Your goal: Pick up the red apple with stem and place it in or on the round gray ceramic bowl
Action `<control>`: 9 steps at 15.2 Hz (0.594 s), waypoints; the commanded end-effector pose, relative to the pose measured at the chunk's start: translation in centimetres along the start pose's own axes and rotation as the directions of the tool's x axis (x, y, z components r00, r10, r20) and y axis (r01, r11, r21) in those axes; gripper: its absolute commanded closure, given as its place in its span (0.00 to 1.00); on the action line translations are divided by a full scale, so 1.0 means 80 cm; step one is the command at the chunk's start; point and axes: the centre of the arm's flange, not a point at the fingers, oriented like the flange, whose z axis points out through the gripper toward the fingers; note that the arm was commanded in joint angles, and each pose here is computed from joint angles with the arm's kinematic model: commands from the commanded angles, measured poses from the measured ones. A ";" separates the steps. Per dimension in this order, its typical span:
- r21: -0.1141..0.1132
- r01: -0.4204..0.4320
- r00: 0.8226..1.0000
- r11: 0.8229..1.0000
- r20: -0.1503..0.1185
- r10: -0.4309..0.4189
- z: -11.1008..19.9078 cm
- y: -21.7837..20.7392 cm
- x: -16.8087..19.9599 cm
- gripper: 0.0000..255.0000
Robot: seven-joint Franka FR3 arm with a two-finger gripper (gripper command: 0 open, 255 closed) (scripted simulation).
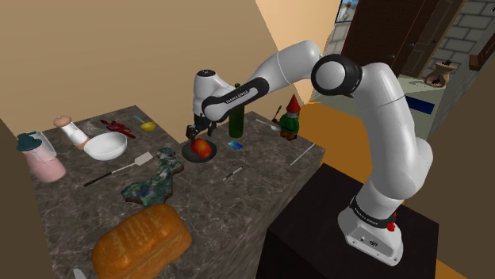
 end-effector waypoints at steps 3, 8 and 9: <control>0.000 0.000 1.000 1.000 0.000 0.000 -0.042 0.001 -0.003 0.00; 0.000 0.000 1.000 1.000 0.000 0.000 -0.042 0.001 -0.003 0.00; 0.000 0.000 1.000 1.000 0.000 0.000 -0.042 0.001 -0.003 0.00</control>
